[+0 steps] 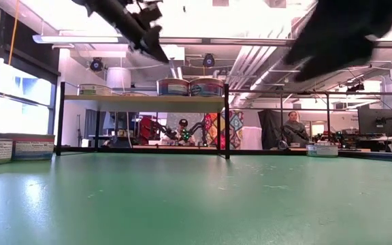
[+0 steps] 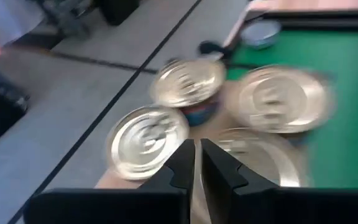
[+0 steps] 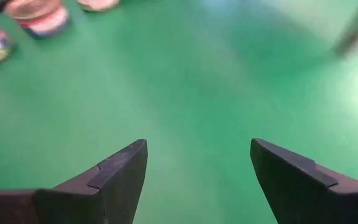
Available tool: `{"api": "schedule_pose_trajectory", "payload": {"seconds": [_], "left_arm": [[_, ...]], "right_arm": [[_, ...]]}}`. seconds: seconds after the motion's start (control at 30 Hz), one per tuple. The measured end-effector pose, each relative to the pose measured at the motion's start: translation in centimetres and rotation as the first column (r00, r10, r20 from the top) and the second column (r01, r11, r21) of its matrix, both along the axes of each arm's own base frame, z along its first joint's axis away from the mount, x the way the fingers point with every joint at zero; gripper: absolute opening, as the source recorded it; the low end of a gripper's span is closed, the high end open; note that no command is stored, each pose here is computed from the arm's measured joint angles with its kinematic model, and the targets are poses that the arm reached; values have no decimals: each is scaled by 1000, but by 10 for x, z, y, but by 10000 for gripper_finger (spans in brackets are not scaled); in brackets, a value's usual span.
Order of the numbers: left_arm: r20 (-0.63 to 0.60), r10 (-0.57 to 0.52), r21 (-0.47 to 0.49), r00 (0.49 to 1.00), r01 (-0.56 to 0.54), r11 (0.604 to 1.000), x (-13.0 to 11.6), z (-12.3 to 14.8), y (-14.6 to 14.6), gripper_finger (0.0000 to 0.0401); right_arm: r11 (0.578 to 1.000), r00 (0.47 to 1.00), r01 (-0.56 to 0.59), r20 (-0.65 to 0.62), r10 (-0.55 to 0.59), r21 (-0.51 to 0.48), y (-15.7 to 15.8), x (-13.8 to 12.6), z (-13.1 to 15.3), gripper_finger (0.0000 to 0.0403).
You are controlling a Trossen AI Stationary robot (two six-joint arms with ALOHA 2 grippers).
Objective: Stack canned seafood by type on shelf
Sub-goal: Put the green tuna can on the shelf
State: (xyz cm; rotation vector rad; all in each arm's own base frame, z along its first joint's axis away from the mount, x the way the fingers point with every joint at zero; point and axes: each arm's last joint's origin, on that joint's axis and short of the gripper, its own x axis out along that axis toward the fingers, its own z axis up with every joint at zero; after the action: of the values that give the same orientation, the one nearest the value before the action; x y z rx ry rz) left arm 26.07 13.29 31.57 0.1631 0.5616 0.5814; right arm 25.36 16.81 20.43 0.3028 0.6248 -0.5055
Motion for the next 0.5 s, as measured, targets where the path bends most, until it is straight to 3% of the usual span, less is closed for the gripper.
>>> {"api": "schedule_pose_trajectory", "payload": {"seconds": [0.13, 0.23, 0.33, 0.5], "left_arm": [[30, -102, -4, 994, 102, 995, -9, 2, -40, 7], [68, -183, -28, 981, 186, 982, -16, -4, -69, 1], [118, -258, -65, 959, 267, 961, -22, -13, -97, 1], [216, -382, -102, 899, 410, 907, -28, -38, -141, 0]], "right_arm": [[987, 985, 109, -150, -90, 120, -4, -30, 4, 269], [962, 929, 206, -345, -135, 178, -10, -48, 1, 245], [944, 852, 278, -499, -157, 177, -15, -58, -1, 207], [932, 768, 344, -604, -211, 111, -22, -69, -1, 122]]}}
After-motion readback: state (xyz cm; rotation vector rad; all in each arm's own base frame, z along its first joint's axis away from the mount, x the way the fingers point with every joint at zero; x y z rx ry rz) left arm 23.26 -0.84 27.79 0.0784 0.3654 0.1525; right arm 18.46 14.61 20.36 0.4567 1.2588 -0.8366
